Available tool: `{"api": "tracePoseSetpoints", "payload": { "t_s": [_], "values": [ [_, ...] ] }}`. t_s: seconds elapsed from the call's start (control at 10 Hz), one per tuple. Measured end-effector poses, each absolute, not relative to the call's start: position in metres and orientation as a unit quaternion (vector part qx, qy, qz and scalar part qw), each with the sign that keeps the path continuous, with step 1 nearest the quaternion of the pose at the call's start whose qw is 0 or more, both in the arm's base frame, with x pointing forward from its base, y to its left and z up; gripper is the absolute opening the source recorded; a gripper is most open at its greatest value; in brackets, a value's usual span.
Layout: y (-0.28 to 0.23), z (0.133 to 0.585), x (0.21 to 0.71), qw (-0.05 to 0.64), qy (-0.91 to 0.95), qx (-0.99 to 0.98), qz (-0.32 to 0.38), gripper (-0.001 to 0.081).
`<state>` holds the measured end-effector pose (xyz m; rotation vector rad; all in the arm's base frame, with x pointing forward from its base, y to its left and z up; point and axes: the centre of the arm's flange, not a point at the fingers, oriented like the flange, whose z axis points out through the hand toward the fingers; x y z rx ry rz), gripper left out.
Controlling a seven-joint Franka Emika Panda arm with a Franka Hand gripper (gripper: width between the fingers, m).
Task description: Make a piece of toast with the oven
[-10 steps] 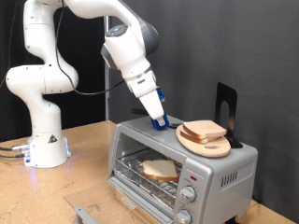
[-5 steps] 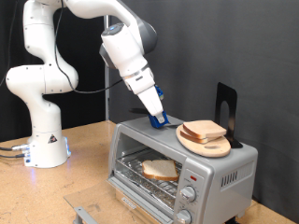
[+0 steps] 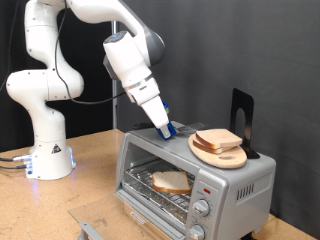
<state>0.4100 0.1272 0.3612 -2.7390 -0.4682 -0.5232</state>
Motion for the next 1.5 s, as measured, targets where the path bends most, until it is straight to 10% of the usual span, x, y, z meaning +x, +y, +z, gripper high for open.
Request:
{"api": "tracePoseSetpoints", "payload": {
  "t_s": [1.5],
  "values": [
    [0.156,0.394,0.403,0.207,-0.129,-0.956,-0.162,0.0808]
  ]
}}
